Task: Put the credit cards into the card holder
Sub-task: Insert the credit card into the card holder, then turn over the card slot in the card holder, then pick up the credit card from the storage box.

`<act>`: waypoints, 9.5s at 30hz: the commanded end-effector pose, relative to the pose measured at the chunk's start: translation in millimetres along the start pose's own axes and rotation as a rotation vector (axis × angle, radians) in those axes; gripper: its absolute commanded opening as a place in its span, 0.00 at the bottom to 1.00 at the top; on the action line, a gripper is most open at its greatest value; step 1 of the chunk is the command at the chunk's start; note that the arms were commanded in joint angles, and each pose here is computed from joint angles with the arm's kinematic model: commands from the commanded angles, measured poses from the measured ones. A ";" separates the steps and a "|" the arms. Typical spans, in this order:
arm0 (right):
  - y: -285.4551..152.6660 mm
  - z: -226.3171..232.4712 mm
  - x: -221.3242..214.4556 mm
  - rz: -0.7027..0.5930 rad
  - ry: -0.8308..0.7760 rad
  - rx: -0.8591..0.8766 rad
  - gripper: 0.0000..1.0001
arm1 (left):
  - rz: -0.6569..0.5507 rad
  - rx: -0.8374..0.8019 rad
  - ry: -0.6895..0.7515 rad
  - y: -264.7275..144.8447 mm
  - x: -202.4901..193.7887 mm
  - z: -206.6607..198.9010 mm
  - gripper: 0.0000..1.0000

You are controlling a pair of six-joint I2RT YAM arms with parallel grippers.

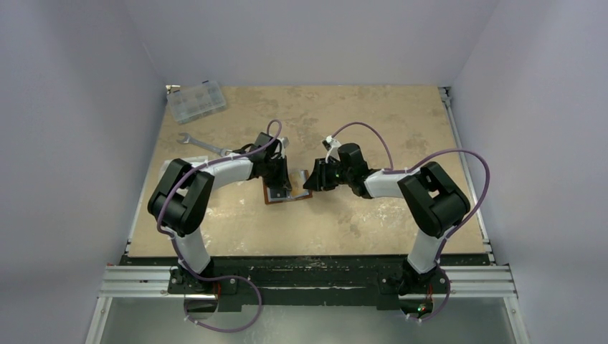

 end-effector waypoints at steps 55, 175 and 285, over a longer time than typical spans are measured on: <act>3.3 40.0 5.9 -0.027 -0.071 0.142 0.30 | 0.070 0.019 -0.023 3.1 -25.1 10.9 0.00; -11.5 26.7 9.6 -0.076 0.065 0.327 0.47 | 0.125 1.181 -0.382 -190.4 -13.4 251.8 0.69; -20.2 35.5 20.3 -0.066 -0.019 0.278 0.53 | -0.686 -0.032 0.025 -253.8 98.7 74.9 0.00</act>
Point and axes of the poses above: each gripper's point midway between its finger pads, its own y axis out along the fingers, its own z axis along the line the jaws close on, x = y × z, the point moved 9 cm from there along -y, back along the fingers, and after that the axes turned 10 degrees about y, right-handed, at the moved point
